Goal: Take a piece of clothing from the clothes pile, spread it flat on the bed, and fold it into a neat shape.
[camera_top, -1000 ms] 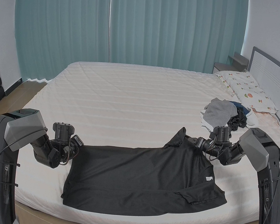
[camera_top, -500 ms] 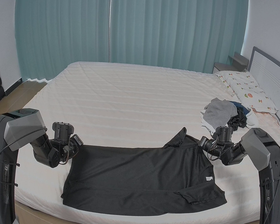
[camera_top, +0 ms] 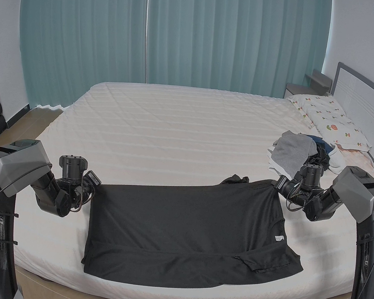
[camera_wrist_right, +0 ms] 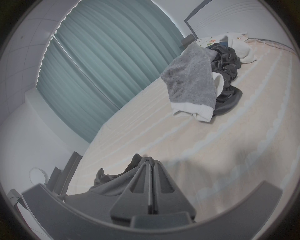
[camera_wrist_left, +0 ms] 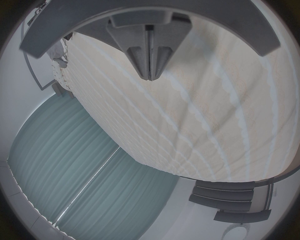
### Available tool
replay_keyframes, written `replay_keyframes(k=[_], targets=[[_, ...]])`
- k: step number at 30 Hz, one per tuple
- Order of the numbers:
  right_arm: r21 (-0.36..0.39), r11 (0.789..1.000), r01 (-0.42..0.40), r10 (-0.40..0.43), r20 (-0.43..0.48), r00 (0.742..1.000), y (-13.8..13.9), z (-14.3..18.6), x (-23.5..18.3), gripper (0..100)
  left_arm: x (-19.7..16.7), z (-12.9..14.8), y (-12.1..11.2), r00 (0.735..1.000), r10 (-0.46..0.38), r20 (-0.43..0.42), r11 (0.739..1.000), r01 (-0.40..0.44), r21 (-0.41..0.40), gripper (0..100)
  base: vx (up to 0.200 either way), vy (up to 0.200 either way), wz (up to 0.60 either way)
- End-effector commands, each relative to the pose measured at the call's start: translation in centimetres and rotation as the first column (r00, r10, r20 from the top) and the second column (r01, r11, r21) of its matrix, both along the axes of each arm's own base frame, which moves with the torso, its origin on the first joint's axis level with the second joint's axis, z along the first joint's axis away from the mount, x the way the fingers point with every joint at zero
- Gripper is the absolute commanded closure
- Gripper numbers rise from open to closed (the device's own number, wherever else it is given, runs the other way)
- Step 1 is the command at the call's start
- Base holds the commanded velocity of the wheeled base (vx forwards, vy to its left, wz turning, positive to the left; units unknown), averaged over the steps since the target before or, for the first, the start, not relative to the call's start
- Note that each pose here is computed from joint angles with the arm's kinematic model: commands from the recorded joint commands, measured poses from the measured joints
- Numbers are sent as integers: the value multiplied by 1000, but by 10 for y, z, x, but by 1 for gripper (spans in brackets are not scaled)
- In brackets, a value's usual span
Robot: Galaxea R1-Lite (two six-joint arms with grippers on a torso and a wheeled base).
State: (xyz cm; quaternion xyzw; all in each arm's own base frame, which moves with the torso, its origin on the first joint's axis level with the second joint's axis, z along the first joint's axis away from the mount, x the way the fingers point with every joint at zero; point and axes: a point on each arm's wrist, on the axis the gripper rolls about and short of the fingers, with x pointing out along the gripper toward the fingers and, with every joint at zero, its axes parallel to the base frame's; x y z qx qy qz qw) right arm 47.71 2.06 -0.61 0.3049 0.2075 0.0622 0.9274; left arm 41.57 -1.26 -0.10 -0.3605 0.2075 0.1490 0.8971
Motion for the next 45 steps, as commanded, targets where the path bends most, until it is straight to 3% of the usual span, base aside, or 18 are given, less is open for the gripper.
replay_keyframes(k=[1,6,13,25,32,40,45], targets=[[21,1000,11,-13,61,998,-4,18,-8,100,-1,1,3,1000,4,-2,1000,-4,4,100,0,0,0],[10,1000,-20,19,62,998,7,13,-24,100,0,6,5,1000,11,14,1000,-11,-1,100,0,0,0],[22,1000,2,-4,92,996,3,27,-27,100,-5,5,3,1000,-5,0,1000,5,-2,100,0,0,0],[1,1000,-10,10,36,999,2,23,-46,100,-11,8,3,1000,-8,-7,1000,8,1,100,0,0,0],[-1,1000,6,-6,26,1000,-7,26,-53,100,-16,24,0,999,-41,24,998,40,43,100,0,0,0],[-29,999,-22,23,20,1000,-1,7,-39,100,-14,7,-1,998,-61,-18,995,63,72,100,0,0,0],[-30,999,-21,22,16,1000,1,-7,-29,100,-6,-9,-4,997,-65,33,995,63,72,100,0,0,0]])
